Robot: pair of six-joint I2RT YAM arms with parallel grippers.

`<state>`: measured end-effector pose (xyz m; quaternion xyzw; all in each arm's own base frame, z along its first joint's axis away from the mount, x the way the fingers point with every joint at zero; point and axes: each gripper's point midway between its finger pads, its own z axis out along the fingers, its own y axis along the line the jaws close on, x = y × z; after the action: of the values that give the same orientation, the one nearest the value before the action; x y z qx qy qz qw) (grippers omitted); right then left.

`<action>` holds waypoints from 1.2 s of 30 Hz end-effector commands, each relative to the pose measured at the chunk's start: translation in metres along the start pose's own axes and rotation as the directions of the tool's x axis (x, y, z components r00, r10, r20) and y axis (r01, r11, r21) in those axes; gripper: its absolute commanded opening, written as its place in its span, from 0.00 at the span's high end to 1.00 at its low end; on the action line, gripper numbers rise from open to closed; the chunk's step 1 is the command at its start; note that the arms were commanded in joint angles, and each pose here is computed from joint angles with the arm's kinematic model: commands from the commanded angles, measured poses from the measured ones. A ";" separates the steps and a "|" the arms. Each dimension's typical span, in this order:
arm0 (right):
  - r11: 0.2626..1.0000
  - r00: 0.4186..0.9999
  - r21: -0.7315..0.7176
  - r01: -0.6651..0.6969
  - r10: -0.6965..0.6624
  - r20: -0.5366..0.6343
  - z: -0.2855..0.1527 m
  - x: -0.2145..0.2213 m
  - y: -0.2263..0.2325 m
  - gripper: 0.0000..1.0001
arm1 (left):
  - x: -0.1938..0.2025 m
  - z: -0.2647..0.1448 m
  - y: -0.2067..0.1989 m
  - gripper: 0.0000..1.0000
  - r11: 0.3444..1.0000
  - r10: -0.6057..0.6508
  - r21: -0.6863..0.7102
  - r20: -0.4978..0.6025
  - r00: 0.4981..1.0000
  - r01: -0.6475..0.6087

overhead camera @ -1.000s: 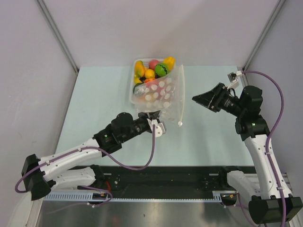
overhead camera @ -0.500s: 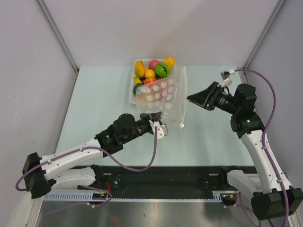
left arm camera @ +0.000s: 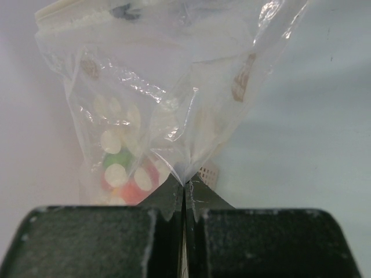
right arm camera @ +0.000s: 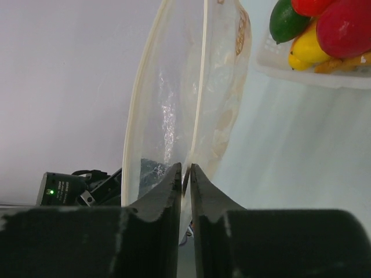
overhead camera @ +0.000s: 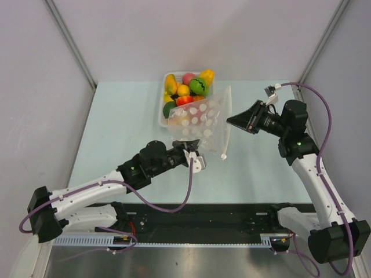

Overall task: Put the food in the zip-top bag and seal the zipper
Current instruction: Pick up the zipper food storage bag at the corner of the board, then open the zipper of the food storage bag.

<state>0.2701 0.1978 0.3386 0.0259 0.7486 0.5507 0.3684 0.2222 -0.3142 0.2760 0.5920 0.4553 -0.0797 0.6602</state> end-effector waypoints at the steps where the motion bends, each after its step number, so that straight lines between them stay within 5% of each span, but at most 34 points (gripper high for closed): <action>1: 0.994 0.996 -0.065 0.087 -0.085 0.028 -0.005 -0.009 0.026 0.96 | -0.010 0.000 0.001 1.00 1.000 0.013 -0.007 0.045 0.999 -0.013; 4: 0.987 0.986 0.008 0.159 -0.159 0.048 -0.016 -0.012 0.019 1.00 | -0.009 -0.002 0.004 0.77 0.997 -0.075 -0.014 0.021 0.997 0.075; 5: 0.987 0.989 0.073 0.145 -0.148 0.027 -0.024 -0.006 0.009 1.00 | -0.011 -0.003 0.004 0.57 0.994 -0.112 -0.014 0.019 0.994 0.112; 8: 0.938 0.968 0.256 0.234 -0.248 0.025 -0.051 -0.012 -0.015 1.00 | -0.020 -0.012 0.009 0.27 0.961 -0.275 0.013 0.017 0.961 0.275; 11: 0.884 0.962 0.409 0.228 -0.268 0.044 -0.085 -0.016 -0.034 1.00 | -0.038 -0.018 0.004 0.17 0.879 -0.471 0.082 0.001 0.882 0.470; 18: 0.700 0.948 0.692 0.177 -0.310 0.071 -0.154 -0.016 -0.057 1.00 | -0.052 0.000 0.002 0.16 0.673 -0.719 0.149 -0.098 0.688 0.725; 20: 0.660 0.963 0.734 0.159 -0.267 0.032 -0.162 -0.008 -0.069 1.00 | -0.042 0.010 0.001 0.16 0.544 -0.814 0.138 -0.154 0.560 0.828; 23: 0.635 0.980 0.763 0.119 -0.201 0.014 -0.160 0.003 -0.092 1.00 | -0.034 0.025 0.000 0.16 0.430 -0.865 0.140 -0.221 0.451 0.892; 28: 0.755 0.997 0.653 0.059 -0.082 0.006 -0.117 0.016 -0.106 1.00 | -0.039 0.038 0.005 0.14 0.366 -0.897 0.134 -0.214 0.388 0.921; 36: 0.921 0.998 0.385 0.061 -0.046 -0.048 -0.050 0.021 -0.084 1.00 | -0.005 0.060 -0.011 0.15 0.207 -0.948 -0.033 -0.253 0.192 0.978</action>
<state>0.2451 0.0985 0.2225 0.1195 0.8950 0.2968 0.3108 0.2321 -0.3599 0.2604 0.2795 0.7731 -0.4251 0.3788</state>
